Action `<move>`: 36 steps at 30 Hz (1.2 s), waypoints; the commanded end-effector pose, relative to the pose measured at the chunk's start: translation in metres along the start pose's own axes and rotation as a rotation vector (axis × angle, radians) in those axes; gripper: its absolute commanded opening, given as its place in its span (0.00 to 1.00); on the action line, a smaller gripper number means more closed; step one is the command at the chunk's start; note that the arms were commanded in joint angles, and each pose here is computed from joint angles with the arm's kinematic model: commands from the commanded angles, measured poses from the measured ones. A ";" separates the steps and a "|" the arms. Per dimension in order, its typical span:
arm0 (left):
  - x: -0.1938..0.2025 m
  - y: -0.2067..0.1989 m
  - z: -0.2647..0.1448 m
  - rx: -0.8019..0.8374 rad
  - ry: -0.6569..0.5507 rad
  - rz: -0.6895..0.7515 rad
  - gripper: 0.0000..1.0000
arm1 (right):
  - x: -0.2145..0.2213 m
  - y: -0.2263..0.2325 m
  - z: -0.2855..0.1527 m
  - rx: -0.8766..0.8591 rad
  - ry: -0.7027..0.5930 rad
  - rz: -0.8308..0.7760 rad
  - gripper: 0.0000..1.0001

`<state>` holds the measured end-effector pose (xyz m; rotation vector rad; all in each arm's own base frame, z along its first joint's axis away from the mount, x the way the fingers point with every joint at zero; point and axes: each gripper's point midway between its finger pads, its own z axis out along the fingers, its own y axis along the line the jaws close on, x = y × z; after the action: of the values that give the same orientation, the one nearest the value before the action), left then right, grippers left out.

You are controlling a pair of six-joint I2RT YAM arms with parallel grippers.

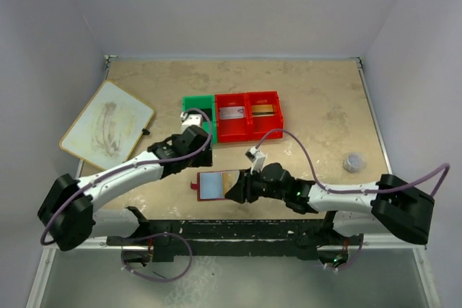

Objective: Take the credit cards out of the card holder

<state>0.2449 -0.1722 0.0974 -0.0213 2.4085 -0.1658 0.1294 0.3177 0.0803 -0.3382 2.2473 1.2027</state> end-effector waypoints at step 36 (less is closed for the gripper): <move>0.107 -0.056 0.006 0.306 0.133 -0.041 0.68 | 0.007 -0.074 0.033 0.207 0.017 0.279 0.51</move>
<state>0.1795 -0.2107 0.0245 0.1207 2.4969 -0.3814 0.1646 0.3117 0.0279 0.1128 2.4098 1.1970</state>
